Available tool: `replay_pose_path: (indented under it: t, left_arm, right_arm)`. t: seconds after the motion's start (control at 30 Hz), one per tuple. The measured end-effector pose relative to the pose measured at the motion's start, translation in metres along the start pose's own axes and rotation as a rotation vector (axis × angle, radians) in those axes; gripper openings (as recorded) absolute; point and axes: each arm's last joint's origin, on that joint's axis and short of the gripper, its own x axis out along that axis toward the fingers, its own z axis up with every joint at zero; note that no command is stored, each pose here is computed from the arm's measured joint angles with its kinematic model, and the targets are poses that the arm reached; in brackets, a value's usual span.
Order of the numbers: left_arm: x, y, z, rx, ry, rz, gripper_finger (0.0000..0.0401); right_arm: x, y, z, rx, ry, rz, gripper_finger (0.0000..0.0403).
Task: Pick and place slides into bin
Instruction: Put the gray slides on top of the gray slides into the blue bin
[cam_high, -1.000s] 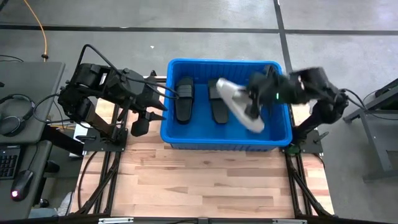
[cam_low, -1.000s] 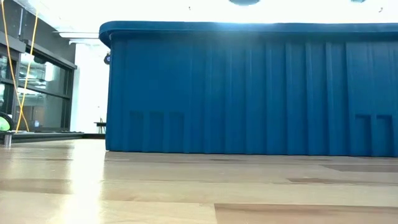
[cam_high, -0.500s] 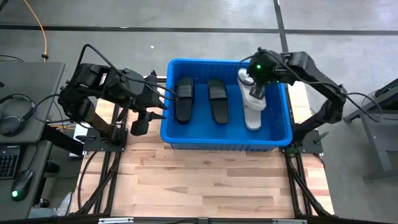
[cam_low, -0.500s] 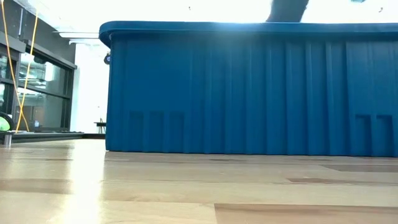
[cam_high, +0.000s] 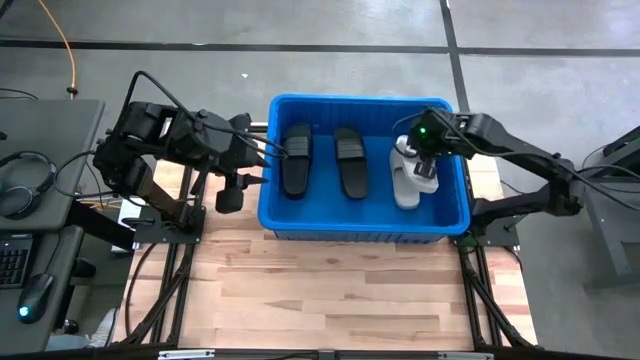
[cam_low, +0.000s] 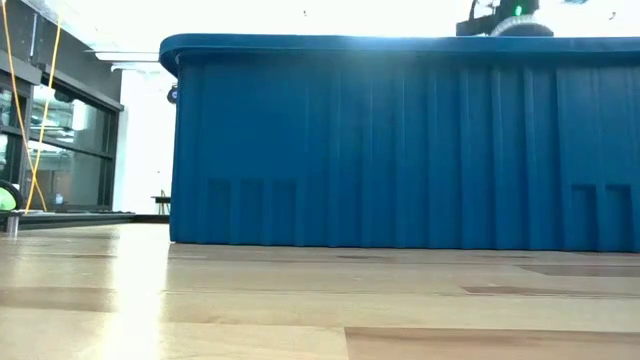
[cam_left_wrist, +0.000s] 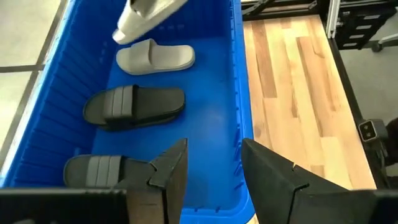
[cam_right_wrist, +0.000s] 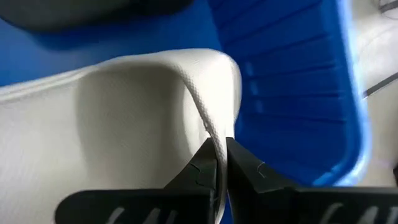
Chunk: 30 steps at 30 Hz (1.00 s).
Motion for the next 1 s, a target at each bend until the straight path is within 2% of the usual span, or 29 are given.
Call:
replay_pose_path:
  t: [0.23,0.37,0.5,0.67,0.9,1.0]
  left_arm:
    - [0.000,0.001,0.000,-0.020,-0.001,0.044,0.0138]
    - [0.000,0.001,0.000,-0.034,-0.001,0.048,0.0138]
    - [0.000,0.002,0.000,-0.038,-0.001,0.054,0.0138]
    - [0.000,0.002,0.000,-0.045,-0.002,0.059,0.0138]
    - [0.000,0.002,0.000,-0.063,-0.003,0.079,0.0138]
    - [0.000,0.002,0.000,-0.064,-0.003,0.079,0.0138]
  right_arm:
    - [0.046,-0.002,-0.009,-0.033,0.056,-0.025,0.0000]
    - [0.062,-0.004,-0.015,-0.049,0.076,-0.041,0.0000]
    - [0.072,-0.006,-0.018,-0.072,0.100,-0.087,0.0000]
    - [0.073,-0.009,-0.014,-0.096,0.051,-0.106,0.0000]
    - [0.089,-0.010,-0.010,-0.121,0.089,-0.050,0.0000]
    - [0.100,-0.011,-0.006,-0.126,0.124,-0.061,0.0000]
